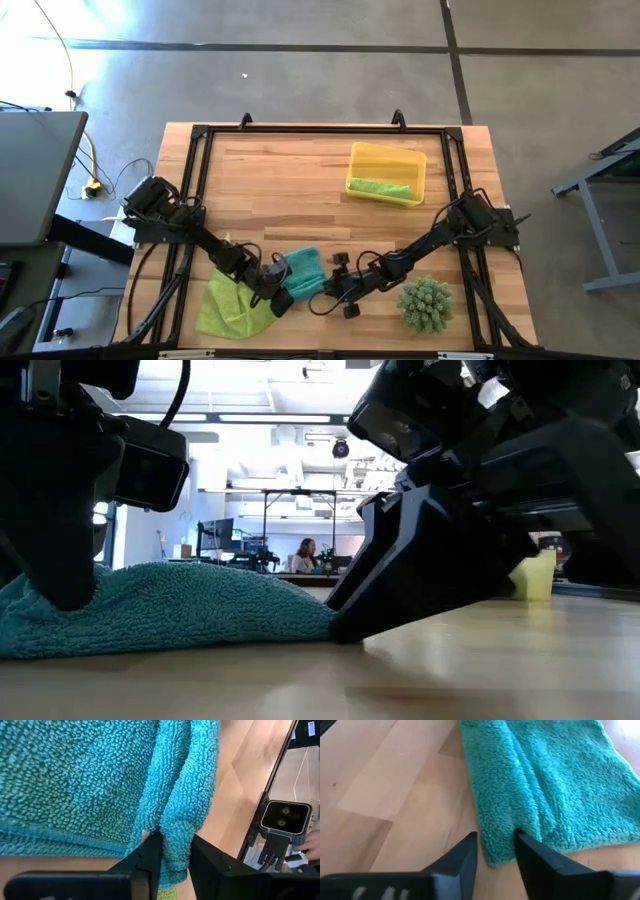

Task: Roll microfiber towels into tight, uniform cylinder then place into a basket
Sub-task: Roll the blue microfiber towel

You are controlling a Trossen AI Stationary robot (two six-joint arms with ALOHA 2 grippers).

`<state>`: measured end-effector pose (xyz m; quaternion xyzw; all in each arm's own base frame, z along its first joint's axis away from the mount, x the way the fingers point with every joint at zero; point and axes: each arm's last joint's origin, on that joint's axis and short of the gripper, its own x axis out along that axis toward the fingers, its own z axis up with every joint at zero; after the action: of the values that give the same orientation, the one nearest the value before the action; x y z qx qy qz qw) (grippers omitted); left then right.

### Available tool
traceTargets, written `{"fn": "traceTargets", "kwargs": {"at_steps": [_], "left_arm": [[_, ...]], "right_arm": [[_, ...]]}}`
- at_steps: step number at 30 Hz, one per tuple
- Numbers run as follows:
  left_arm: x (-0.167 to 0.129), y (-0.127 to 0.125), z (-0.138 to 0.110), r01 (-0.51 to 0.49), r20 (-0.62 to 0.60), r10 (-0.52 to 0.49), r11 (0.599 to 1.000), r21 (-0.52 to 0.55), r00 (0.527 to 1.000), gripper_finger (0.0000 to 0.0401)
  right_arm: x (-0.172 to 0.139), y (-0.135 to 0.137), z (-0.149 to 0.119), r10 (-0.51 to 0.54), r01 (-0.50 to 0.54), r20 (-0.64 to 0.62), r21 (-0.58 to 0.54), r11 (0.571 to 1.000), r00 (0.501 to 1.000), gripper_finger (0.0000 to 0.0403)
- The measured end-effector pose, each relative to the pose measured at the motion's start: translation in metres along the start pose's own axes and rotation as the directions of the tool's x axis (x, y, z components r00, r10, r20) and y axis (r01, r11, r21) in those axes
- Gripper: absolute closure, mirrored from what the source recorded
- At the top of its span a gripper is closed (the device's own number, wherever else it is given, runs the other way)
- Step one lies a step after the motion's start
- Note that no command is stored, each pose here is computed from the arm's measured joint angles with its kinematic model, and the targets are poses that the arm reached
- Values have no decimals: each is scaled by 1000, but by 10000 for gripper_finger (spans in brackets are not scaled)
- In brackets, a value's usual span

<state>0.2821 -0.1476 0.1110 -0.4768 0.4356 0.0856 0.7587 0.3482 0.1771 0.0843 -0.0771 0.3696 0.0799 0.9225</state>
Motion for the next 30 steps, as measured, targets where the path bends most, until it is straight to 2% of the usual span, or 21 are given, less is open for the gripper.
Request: {"fn": "traceTargets", "kwargs": {"at_steps": [6, 8, 13, 18, 21, 26, 29, 30], "left_arm": [[0, -1, -1, 20, -48, -19, 999, 27, 999, 322], [0, -1, -2, 30, -77, -26, 998, 55, 997, 322], [-4, -4, -4, 82, -163, -56, 984, 158, 985, 322], [-4, -1, -1, 84, -178, -36, 958, 275, 983, 315], [-4, 4, -1, 52, -192, 17, 936, 348, 981, 301], [-17, 9, 1, -20, -241, 121, 922, 387, 963, 298], [-42, 7, 3, -101, -267, 231, 900, 425, 936, 309], [-50, 0, 5, -108, -251, 235, 895, 434, 939, 312]], "right_arm": [[0, -1, -1, -7, 7, -10, 13, 1000, 1000, 379], [0, -1, -2, -6, 6, -21, 11, 1000, 1000, 395], [0, -1, -2, 10, -9, -25, 36, 999, 1000, 392], [0, -1, -2, 16, -15, -24, 42, 999, 1000, 391], [0, -1, -2, 17, -15, -24, 76, 997, 1000, 391], [0, -2, -2, 19, -16, -23, 124, 992, 1000, 391], [1, -6, -1, 15, -11, -21, 149, 989, 1000, 391], [2, -7, -1, 19, -15, -22, 158, 987, 1000, 391]]}}
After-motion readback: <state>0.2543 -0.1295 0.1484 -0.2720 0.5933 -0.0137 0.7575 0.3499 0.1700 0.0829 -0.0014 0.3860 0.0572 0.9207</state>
